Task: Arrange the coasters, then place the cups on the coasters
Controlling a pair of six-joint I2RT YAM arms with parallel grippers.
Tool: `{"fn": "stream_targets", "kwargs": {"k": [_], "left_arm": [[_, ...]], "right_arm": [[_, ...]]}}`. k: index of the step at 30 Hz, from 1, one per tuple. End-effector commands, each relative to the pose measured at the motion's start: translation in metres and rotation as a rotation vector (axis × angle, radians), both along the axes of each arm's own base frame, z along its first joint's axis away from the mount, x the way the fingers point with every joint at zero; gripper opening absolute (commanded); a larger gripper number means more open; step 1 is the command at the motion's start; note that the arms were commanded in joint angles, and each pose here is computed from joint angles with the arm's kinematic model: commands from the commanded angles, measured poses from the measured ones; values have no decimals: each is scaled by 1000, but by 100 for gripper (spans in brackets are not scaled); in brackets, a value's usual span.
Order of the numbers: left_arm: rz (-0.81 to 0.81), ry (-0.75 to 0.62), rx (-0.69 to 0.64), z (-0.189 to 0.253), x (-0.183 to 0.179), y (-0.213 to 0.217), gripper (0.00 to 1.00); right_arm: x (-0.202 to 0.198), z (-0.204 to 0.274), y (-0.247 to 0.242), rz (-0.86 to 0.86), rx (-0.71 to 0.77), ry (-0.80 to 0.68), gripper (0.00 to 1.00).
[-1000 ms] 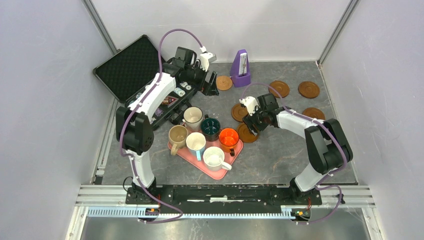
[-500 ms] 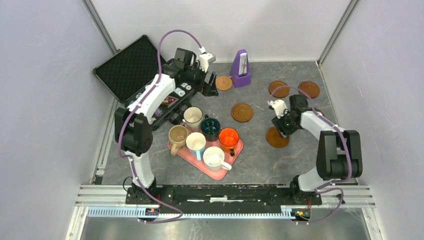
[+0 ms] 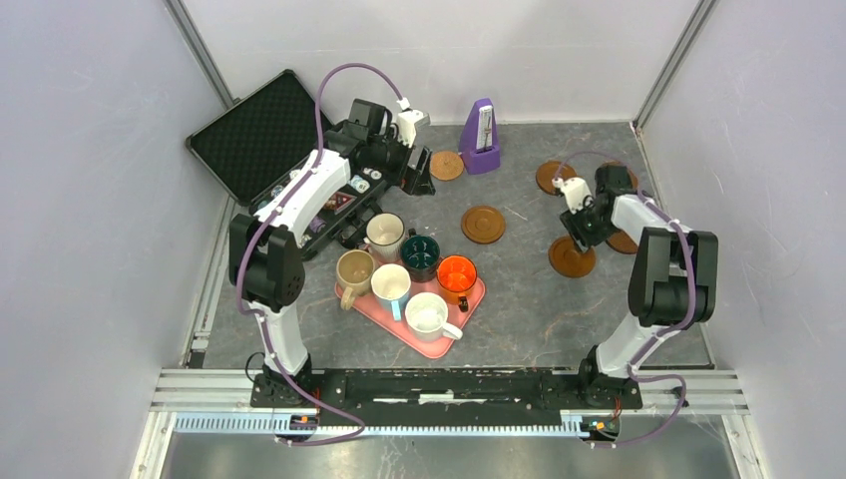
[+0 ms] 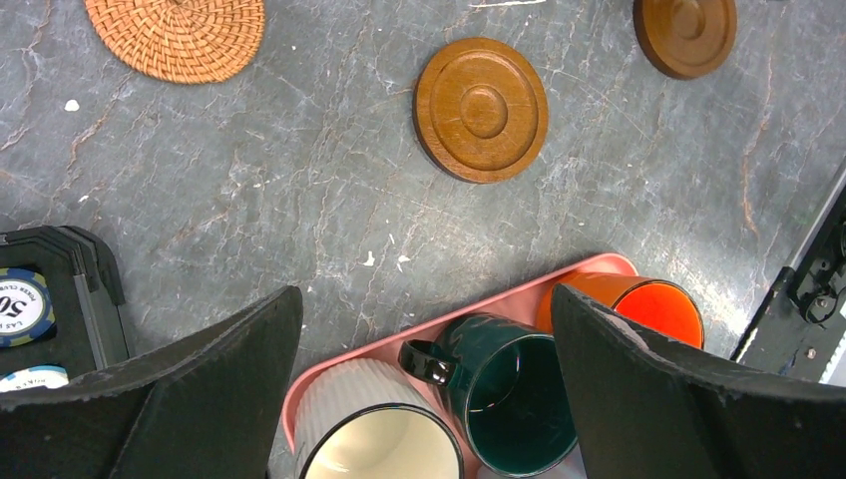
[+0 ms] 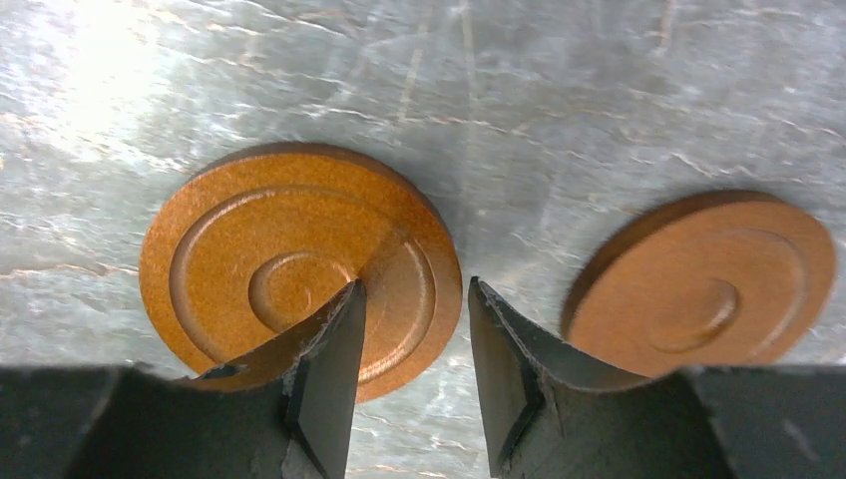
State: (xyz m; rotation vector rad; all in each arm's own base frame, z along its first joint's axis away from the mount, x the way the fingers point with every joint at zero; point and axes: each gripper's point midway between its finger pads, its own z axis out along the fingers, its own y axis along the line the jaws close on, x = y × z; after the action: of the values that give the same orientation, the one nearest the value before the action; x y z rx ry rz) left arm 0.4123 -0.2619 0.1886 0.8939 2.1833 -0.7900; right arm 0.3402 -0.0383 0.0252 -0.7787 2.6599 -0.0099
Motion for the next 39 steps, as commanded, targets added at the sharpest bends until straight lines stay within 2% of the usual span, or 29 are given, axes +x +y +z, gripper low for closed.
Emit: {"fn": "stream_targets", "kwargs": {"k": [1,5,7,10,23,39], "left_arm": [[26,-66,-25,29,1,5,100],[31,-59,-34,26,-3,5,100],[40,-58,-44,25,-5,6,100],[45,-49,-64,24,-7,4,100],[47,-40,-85,25,-10,2,100],[50,-41,-69,20,-13,5,100]], "right_arm": [[-7,14,-12,91,-17,21,47],[-80,-6,-16,220,-30,174,46],[-108,-11,-24,214,-23,225,46],[-125,-10,-48,144,-33,236,46],[-123,-2,-143,-117,-57,232,46],[-84,10,-176,-201,-70,157,47]]}}
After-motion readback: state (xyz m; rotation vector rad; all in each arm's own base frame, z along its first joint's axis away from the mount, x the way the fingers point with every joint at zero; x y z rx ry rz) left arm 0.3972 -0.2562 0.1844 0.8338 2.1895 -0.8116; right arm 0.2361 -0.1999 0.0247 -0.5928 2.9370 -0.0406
